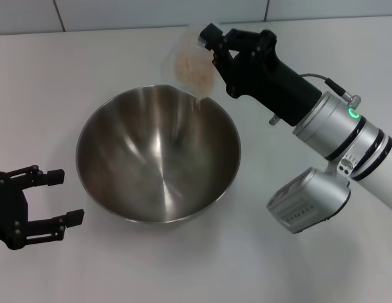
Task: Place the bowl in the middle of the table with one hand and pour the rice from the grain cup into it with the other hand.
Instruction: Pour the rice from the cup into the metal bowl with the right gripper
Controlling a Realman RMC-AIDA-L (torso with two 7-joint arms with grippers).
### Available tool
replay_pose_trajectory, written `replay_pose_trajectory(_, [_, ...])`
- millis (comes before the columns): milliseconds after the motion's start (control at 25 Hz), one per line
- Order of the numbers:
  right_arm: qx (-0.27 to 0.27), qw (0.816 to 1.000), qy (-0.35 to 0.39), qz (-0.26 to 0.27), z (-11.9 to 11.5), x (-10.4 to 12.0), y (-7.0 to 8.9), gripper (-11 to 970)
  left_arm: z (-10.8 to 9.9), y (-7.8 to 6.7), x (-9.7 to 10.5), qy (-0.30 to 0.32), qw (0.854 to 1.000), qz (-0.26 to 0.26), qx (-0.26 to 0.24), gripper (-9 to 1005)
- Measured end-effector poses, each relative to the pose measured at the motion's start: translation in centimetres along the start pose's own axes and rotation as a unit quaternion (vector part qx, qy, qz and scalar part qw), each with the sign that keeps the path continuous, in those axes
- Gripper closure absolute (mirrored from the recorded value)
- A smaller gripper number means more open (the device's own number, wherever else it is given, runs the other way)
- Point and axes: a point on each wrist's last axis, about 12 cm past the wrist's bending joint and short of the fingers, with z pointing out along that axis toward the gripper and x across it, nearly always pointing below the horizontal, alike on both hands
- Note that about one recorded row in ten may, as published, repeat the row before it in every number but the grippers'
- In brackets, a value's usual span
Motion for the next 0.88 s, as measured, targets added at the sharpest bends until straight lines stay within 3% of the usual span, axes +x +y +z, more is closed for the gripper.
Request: replay_pose_trajectory(880, [0.002, 0.986, -0.055, -0.159, -0.7, -1.7, 0.4, 939, 0.2, 0.2, -0.4, -0.003, 1.0, 0.007, 0.002, 184])
